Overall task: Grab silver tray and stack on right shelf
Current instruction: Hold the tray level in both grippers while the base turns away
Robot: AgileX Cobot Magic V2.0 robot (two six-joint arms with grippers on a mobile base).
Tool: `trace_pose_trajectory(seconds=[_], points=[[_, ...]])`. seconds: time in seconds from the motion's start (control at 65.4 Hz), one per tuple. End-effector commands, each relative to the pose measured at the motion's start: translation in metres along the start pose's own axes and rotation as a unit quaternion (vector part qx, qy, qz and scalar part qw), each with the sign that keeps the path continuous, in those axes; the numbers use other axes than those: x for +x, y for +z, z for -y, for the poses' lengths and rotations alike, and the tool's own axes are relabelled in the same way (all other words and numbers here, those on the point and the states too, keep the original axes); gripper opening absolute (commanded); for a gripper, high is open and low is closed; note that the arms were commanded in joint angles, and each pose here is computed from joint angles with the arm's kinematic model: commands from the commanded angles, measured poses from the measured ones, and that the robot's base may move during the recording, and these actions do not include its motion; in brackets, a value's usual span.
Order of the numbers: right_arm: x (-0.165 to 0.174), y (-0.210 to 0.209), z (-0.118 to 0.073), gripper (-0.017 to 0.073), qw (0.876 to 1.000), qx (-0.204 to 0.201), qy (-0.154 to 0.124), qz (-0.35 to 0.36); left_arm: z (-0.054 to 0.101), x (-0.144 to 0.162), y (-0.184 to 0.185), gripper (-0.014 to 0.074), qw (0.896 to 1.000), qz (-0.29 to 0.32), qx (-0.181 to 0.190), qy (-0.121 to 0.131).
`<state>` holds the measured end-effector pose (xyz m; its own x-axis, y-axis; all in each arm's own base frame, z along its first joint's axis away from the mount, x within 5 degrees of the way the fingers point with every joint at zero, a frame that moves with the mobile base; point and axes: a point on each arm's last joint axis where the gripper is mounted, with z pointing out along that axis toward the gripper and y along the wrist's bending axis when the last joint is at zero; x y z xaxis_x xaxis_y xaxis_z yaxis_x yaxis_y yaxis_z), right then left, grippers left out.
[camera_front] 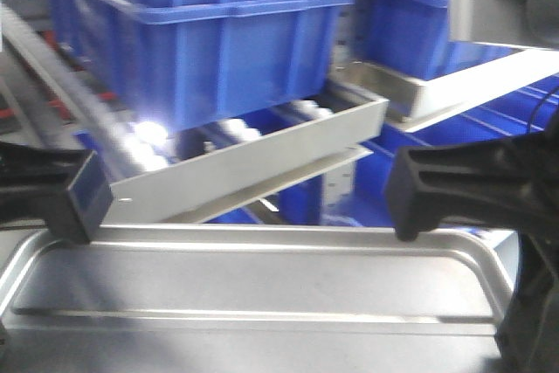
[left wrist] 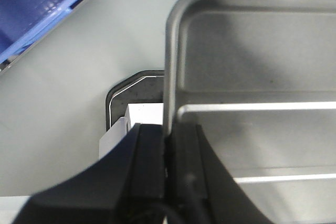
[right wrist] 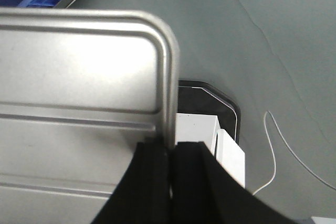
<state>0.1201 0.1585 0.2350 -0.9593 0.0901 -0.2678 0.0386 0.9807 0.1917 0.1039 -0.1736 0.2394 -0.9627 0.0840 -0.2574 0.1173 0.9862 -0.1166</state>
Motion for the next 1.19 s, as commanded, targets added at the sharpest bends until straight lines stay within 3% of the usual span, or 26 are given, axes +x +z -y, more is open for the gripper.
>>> trace_pose_trajectory(seconds=[0.0, 1.178], points=[[-0.0048, -0.0095, 0.0059, 0.0049, 0.999, 0.023, -0.014, 0.017, -0.0063, -0.0011, -0.009, -0.01, 1.0, 0.009, -0.023, 0.015], [-0.0048, -0.0095, 0.0059, 0.0049, 0.999, 0.023, -0.014, 0.017, -0.0064, -0.001, -0.009, -0.01, 1.0, 0.009, -0.023, 0.015]])
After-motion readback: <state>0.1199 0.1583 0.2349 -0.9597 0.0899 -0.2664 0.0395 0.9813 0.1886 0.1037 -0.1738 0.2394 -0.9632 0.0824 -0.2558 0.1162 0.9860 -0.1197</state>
